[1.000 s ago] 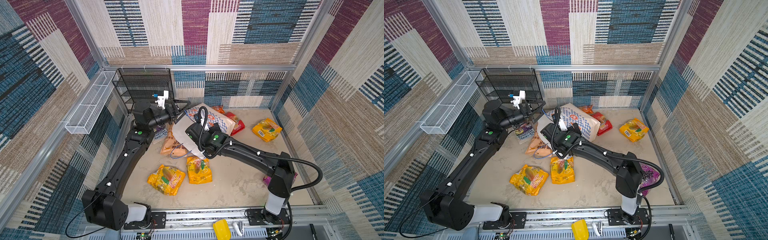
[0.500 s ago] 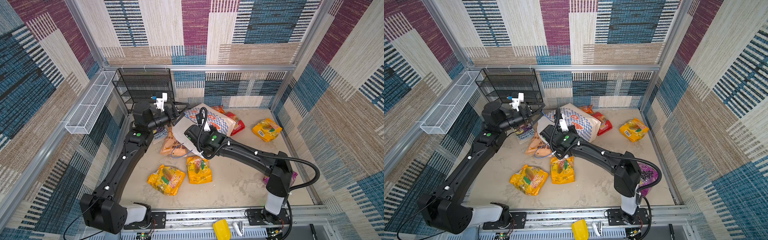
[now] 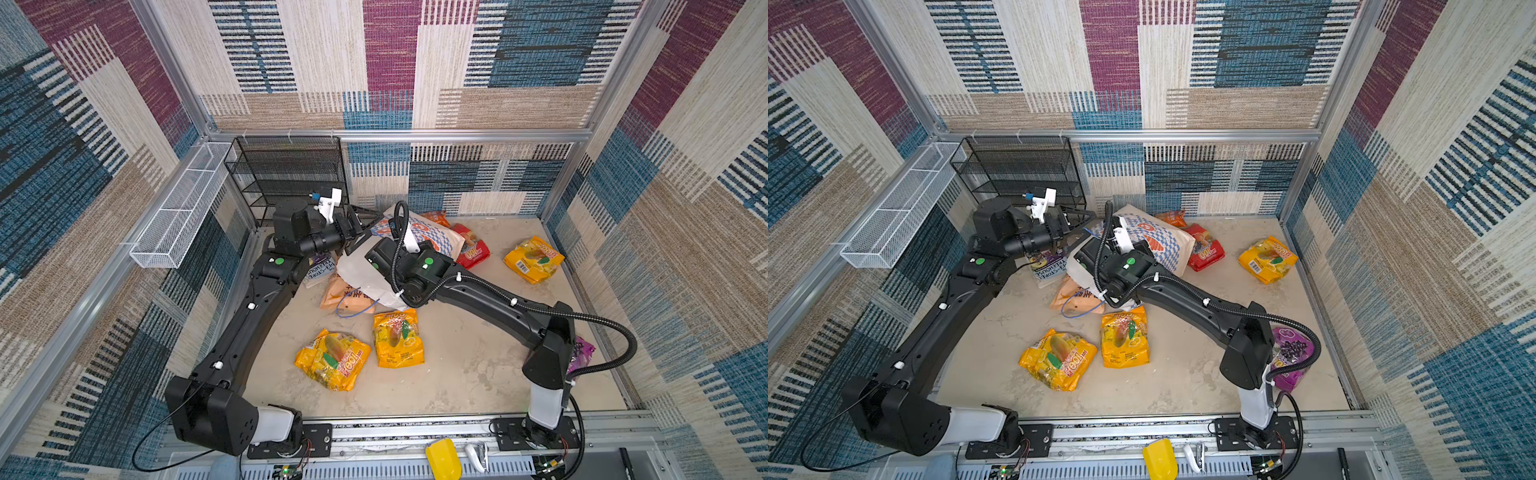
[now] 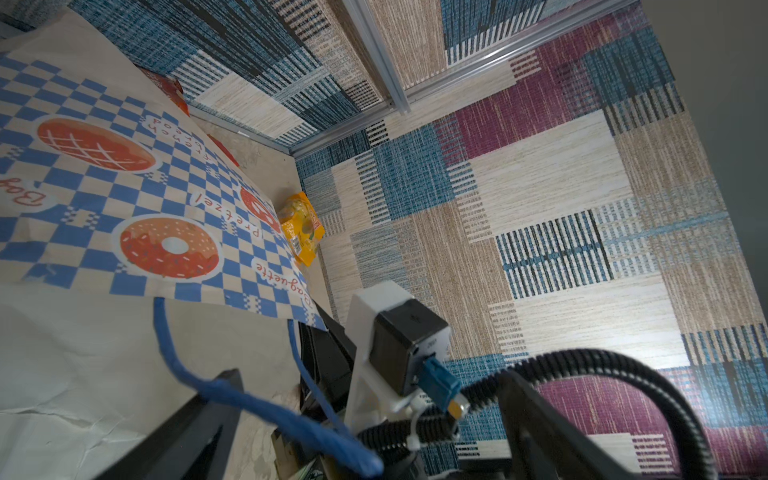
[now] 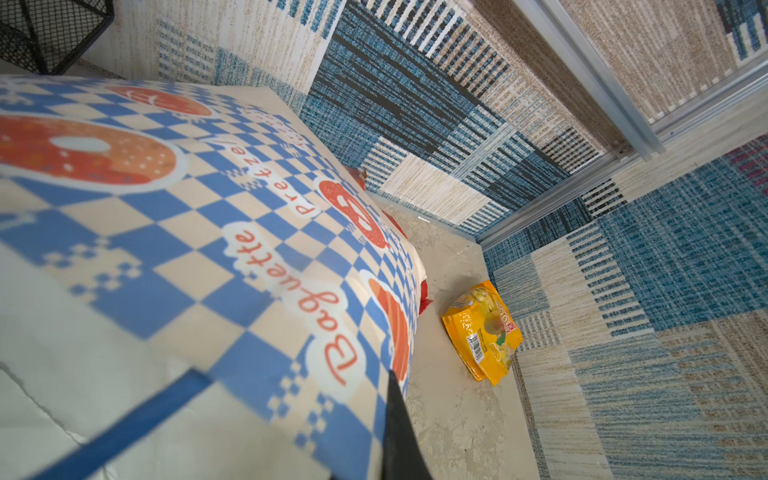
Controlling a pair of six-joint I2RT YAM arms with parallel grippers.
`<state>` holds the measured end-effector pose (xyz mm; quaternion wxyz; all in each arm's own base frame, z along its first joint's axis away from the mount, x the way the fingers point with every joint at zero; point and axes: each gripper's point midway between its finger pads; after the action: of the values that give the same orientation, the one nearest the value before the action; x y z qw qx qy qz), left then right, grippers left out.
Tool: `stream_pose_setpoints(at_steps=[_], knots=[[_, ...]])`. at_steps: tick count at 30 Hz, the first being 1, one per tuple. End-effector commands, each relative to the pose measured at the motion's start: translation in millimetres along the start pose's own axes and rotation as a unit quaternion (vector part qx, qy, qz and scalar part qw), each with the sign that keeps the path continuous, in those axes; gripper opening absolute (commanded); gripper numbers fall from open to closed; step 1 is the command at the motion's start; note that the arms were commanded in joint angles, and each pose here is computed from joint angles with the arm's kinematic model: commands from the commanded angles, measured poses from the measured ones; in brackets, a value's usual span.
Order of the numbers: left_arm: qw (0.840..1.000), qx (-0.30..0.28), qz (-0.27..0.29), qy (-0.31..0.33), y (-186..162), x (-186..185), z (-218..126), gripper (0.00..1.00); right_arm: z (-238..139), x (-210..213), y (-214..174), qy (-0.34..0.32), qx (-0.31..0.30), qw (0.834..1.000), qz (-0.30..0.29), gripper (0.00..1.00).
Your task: Place the snacks into the paper bag
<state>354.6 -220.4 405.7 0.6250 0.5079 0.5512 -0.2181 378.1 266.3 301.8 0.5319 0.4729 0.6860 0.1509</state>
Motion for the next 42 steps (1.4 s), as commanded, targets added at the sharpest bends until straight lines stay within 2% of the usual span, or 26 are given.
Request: stream_pose_setpoints(at_steps=[1,3,6,11,16,18,20,23,28,31,32,35,38,42], knots=[[0.997,0.041,0.065,-0.015,-21,-21,-14,0.99,5,-8,6,0.018,0.011,1.0,-0.01,0.0],[0.996,0.049,0.078,-0.021,-30,-26,-21,0.99,11,-17,17,0.025,0.014,1.0,0.007,0.0],[0.996,0.051,0.066,-0.016,-38,-21,-26,0.99,15,-28,32,0.024,0.009,0.999,0.026,0.0],[0.996,0.059,0.058,-0.019,-44,-22,-31,0.99,26,-18,34,0.04,0.016,0.999,0.028,0.0],[0.992,0.062,0.096,-0.054,-63,-52,-54,0.99,36,-17,36,0.104,0.027,0.992,0.065,0.0],[0.989,0.055,0.127,-0.044,-75,-57,-69,0.99,28,-24,47,0.146,0.011,0.985,0.091,0.0],[0.987,0.042,0.157,0.001,-90,-45,-86,0.99,18,-37,56,0.181,-0.008,0.976,0.12,0.0],[0.979,0.023,0.19,0.074,-103,-22,-107,0.99,12,-56,52,0.189,-0.001,0.971,0.149,0.0],[0.963,0.017,0.209,0.168,-115,23,-124,0.99,-5,-82,39,0.207,0.018,0.958,0.197,0.0],[0.962,0.035,0.197,0.185,-124,47,-122,0.99,-13,-108,29,0.217,0.023,0.944,0.248,0.0],[0.958,0.031,0.195,0.208,-122,59,-123,0.99,-15,-116,23,0.213,0.029,0.94,0.265,0.0],[0.953,0.035,0.186,0.236,-125,80,-124,0.99,-22,-139,-3,0.179,0.06,0.93,0.316,0.0],[0.95,0.036,0.179,0.252,-126,93,-124,0.99,-24,-146,-30,0.172,0.084,0.92,0.342,0.0],[0.949,0.037,0.175,0.26,-127,102,-122,0.99,-16,-147,-73,0.181,0.149,0.896,0.376,0.0]])
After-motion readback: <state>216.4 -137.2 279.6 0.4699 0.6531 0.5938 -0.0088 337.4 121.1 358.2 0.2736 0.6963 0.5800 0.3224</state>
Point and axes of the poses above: each gripper's point midway between its finger pads, its own z axis out along the fingers, its own x axis along the line the jaws close on, y = z × x, and after that the axes turned 4 degrees about -z, right-handed
